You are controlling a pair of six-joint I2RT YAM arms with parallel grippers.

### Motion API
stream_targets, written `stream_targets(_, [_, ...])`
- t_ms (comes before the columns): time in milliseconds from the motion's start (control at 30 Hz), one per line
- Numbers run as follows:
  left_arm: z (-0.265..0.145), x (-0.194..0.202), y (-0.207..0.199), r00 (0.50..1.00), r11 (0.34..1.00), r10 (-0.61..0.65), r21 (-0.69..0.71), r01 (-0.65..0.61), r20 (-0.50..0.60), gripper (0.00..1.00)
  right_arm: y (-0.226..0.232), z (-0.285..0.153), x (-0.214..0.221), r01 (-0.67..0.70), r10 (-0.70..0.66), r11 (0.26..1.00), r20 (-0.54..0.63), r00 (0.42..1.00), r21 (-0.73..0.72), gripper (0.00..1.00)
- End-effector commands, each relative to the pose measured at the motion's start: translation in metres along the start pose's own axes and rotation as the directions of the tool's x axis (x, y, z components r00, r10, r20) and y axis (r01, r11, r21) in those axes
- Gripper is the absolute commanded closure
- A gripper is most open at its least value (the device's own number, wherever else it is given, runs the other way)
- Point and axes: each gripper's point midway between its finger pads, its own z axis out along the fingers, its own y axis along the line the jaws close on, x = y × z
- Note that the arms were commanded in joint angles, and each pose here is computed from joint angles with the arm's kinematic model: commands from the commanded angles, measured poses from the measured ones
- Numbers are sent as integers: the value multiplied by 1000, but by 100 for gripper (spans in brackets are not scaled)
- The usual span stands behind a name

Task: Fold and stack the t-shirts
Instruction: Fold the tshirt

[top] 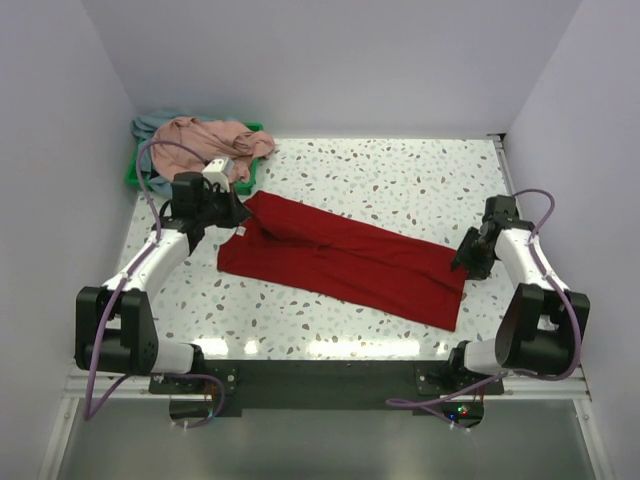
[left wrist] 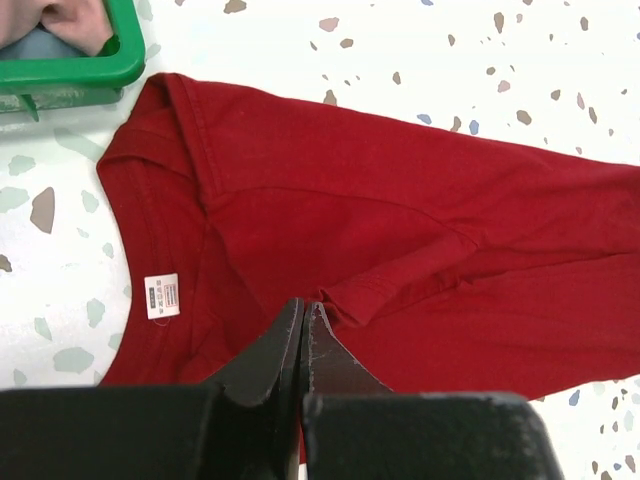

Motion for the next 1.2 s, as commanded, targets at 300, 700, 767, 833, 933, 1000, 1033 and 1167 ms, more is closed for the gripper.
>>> stream_targets(300, [14,-16,6,1000,1000,4,2,-4,-29,100,2,32,40,-30,33,999,-97,995,38,65])
stream_targets(700, [37,-26,21,998,1000,-10,16,11,-59,100,59,-25,10,81,-79,996,103,991,-20,65])
stream_targets(767, [44,-33,22,999,999,-27,30,28,-39,100,82,-34,6,102,-94,993,138,986,-53,65])
stream_targets(833, [59,-43,27,999,999,-34,38,35,-29,100,118,-45,10,169,-148,979,171,974,-117,65])
stream_targets(933, [77,-51,30,998,997,-54,52,56,-35,100,172,-50,23,270,-232,945,205,951,-183,65])
stream_targets(1000, [87,-51,37,997,997,-63,44,64,-37,100,216,-48,39,343,-294,912,222,930,-225,65])
stream_targets(1033, [91,-57,41,998,998,-58,32,59,-28,100,231,-48,43,367,-314,898,232,921,-241,65])
stream_targets(1167, [102,-54,47,997,997,-66,27,67,-43,100,317,-52,66,474,-392,814,286,875,-335,65])
